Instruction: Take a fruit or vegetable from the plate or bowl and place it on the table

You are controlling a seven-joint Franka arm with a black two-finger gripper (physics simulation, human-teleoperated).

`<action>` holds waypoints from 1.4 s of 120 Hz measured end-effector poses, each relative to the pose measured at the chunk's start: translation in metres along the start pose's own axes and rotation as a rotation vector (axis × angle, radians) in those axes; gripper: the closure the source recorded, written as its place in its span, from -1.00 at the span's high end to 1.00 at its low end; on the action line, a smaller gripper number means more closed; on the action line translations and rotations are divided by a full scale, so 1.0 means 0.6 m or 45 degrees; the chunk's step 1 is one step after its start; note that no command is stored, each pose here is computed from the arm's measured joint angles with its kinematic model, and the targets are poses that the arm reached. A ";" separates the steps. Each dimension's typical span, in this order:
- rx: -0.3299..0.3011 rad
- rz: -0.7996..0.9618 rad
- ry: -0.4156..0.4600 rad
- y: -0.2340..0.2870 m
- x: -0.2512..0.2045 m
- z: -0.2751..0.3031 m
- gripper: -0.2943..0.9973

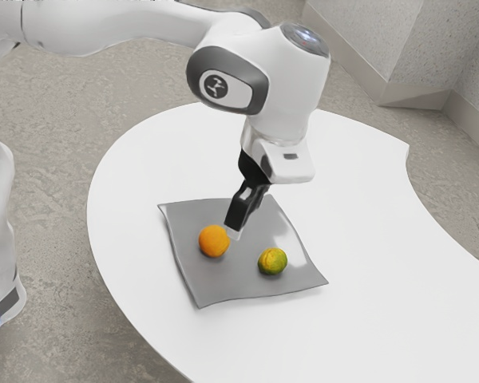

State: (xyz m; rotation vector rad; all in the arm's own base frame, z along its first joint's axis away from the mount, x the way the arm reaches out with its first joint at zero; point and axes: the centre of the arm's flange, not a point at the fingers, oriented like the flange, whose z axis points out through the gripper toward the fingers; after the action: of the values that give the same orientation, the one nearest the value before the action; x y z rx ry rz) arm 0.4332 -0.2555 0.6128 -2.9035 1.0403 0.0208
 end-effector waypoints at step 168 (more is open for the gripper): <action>0.044 -0.226 0.101 -0.222 0.078 0.200 0.54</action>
State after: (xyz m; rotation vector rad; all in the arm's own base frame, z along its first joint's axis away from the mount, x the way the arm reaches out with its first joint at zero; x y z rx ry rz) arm 0.5547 -0.1754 0.4981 -2.9749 0.7804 -0.1201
